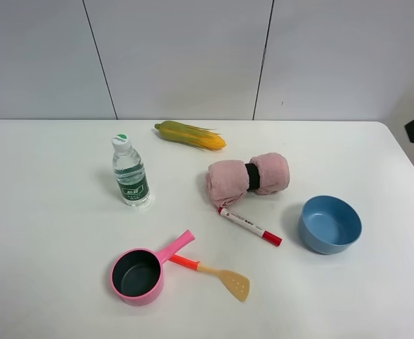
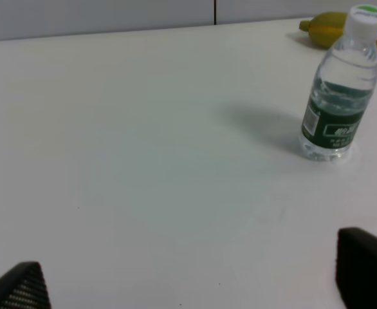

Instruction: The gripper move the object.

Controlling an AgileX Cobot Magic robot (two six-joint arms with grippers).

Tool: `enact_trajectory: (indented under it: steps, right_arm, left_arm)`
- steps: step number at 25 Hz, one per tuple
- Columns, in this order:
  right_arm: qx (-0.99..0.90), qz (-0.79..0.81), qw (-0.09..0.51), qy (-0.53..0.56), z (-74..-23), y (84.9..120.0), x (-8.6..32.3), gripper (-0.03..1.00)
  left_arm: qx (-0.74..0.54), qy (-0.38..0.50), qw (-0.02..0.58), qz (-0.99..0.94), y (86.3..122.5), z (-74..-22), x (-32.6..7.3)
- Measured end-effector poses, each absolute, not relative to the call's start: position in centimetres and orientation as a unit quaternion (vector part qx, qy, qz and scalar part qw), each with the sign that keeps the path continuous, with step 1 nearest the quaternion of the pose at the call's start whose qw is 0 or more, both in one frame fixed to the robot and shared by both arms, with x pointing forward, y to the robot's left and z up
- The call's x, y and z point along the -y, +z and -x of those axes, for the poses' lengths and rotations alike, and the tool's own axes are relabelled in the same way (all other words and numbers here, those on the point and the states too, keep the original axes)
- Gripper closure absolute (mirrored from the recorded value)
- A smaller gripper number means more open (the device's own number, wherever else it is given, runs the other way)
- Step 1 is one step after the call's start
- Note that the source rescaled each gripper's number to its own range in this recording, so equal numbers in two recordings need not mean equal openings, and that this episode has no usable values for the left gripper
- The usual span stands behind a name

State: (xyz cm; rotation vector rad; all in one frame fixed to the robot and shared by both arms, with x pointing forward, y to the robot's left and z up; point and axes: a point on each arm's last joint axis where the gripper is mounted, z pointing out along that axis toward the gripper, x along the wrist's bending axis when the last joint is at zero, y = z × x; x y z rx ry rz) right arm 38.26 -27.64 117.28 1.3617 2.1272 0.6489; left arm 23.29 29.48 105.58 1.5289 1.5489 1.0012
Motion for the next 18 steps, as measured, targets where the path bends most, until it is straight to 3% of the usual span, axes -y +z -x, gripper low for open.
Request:
enact_trajectory:
  steps: [18]
  right_arm:
    - [-0.655, -0.584, 0.361, 0.316, -28.4, 120.1, 29.9, 0.33]
  left_arm:
    - [-0.602, 0.389, 0.364, -0.594, 105.6, -23.3, -29.5]
